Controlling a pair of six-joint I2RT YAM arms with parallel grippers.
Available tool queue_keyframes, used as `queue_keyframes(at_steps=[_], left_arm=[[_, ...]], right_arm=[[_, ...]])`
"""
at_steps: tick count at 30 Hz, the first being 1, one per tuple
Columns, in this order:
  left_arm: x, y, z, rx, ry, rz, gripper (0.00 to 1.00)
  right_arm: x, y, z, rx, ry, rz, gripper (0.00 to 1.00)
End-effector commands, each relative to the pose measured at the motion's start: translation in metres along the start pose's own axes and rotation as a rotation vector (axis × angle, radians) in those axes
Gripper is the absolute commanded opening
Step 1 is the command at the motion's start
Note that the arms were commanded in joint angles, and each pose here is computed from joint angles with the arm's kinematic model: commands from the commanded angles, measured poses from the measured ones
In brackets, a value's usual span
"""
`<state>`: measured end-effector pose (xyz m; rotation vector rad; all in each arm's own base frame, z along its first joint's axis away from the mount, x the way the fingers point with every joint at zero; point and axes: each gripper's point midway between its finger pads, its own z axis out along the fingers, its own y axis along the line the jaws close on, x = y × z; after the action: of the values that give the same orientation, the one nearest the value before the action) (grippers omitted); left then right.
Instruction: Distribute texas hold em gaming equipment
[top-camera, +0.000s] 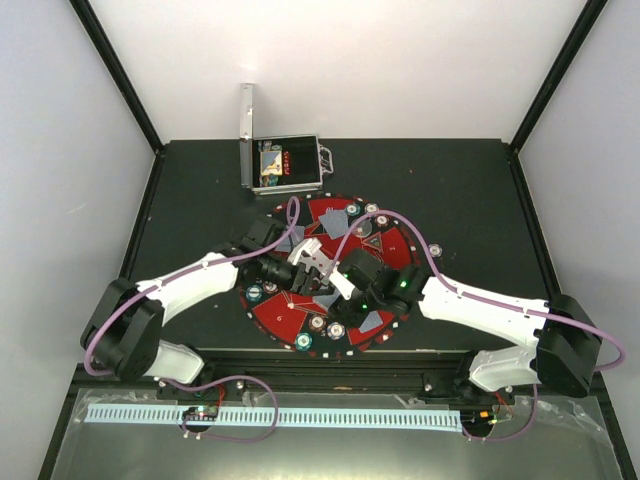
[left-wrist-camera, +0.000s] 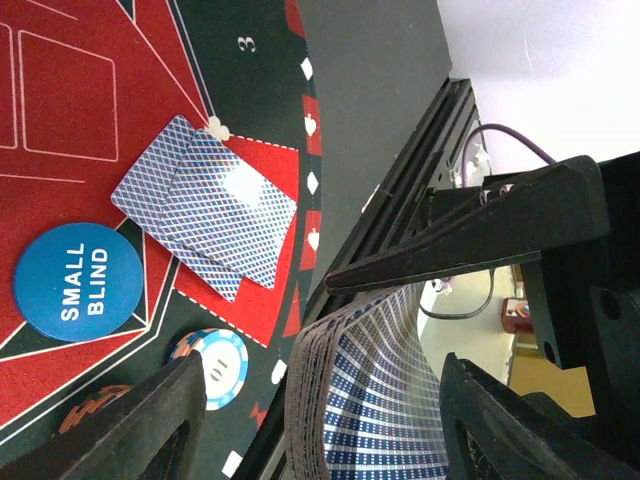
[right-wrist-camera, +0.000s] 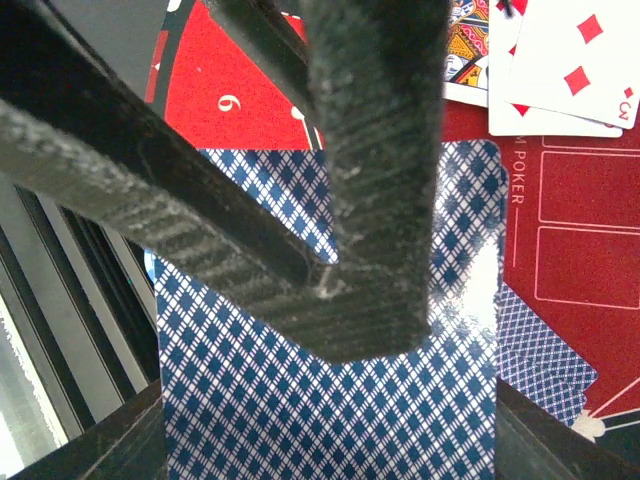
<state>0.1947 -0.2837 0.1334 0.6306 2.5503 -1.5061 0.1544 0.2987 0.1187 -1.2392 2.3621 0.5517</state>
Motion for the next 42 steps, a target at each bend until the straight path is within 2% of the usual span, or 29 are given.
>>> queue_keyframes(at_steps=[1, 13, 25, 30, 35, 38, 42], left_arm=[[0.006, 0.001, 0.003, 0.023, 0.026, -0.003, 0.63], [0.011, 0.015, 0.002, -0.034, 0.029, -0.034, 0.52], [0.011, 0.026, -0.007, -0.059, -0.029, -0.080, 0.40], [0.013, 0.024, -0.009, -0.044, -0.028, -0.086, 0.30], [0.012, 0.019, -0.011, -0.025, -0.030, -0.079, 0.09], [0.012, 0.019, -0.012, -0.026, -0.031, -0.082, 0.03], [0.014, 0.020, -0.015, -0.036, -0.033, -0.080, 0.02]], right_arm=[[-0.016, 0.006, -0.008, -0.012, -0.055, -0.032, 0.62], [-0.015, 0.004, -0.011, 0.004, -0.071, -0.029, 0.62], [-0.011, 0.004, -0.011, 0.002, -0.066, -0.028, 0.62], [-0.011, 0.003, -0.010, 0.005, -0.065, -0.025, 0.62], [-0.009, 0.003, -0.007, 0.004, -0.059, -0.023, 0.62], [-0.009, 0.003, -0.006, 0.004, -0.060, -0.019, 0.62], [-0.010, 0.002, -0.006, 0.007, -0.066, -0.012, 0.62]])
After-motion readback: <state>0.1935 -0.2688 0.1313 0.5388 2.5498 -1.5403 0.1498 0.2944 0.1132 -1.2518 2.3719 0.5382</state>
